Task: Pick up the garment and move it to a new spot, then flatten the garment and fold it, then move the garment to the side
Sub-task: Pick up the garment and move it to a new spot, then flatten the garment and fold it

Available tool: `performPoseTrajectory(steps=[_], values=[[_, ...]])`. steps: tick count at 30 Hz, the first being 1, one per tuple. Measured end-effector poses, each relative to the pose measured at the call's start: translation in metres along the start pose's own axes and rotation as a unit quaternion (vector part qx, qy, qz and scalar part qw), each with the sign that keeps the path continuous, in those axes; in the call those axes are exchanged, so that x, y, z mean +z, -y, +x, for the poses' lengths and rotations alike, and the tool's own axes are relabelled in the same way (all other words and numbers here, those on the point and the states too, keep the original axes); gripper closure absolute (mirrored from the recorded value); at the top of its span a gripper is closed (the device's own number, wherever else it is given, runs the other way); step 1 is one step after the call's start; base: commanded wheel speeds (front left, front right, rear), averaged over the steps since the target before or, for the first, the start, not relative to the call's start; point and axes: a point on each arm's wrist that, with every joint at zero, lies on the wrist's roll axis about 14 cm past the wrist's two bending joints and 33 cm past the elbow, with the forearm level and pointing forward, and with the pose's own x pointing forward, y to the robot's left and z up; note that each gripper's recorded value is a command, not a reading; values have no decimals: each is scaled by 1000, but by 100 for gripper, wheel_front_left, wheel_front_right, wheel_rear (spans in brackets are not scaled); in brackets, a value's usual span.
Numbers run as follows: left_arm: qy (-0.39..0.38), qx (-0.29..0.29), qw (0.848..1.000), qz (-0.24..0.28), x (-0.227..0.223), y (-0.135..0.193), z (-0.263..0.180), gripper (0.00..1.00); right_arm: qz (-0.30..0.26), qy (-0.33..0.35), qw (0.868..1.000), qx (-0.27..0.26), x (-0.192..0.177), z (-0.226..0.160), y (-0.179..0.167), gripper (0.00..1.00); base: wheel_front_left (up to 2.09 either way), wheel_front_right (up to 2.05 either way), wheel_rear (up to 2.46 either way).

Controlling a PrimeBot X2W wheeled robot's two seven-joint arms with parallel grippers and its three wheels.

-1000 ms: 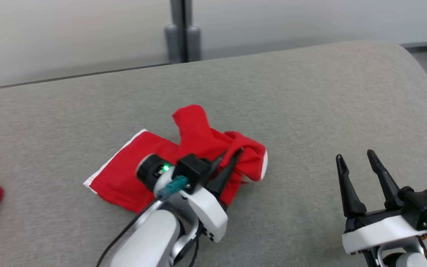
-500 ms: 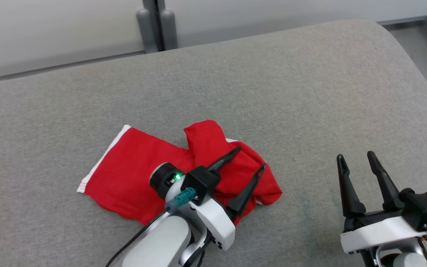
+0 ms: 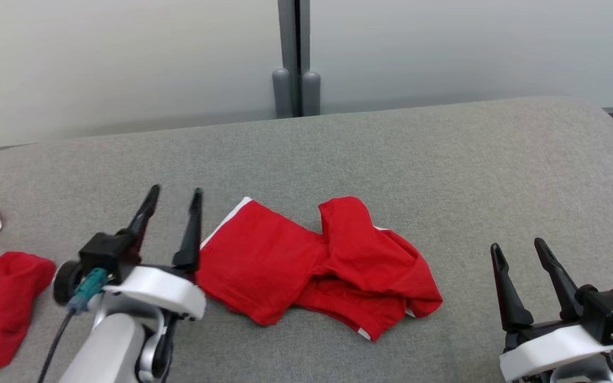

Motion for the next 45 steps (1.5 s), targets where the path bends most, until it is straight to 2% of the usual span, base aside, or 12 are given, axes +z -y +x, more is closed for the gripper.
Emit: performPoseTrajectory(steps=[4, 9, 25, 45], values=[[-6, 61, 998, 7, 1, -46, -31, 0, -4, 7, 1000, 14, 6, -2, -8, 0, 0, 0, 0], [-12, 85, 996, 8, 1, -69, -61, 0, -5, 6, 1000, 20, 9, -8, -12, 0, 0, 0, 0], [-22, 84, 996, 12, -3, -68, -96, 0, -6, 4, 1000, 25, 10, -29, -16, 0, 0, 0, 0], [-29, 88, 996, 16, -5, -72, -101, 0, -6, -5, 999, 39, 5, -22, -24, 0, 0, 0, 0]])
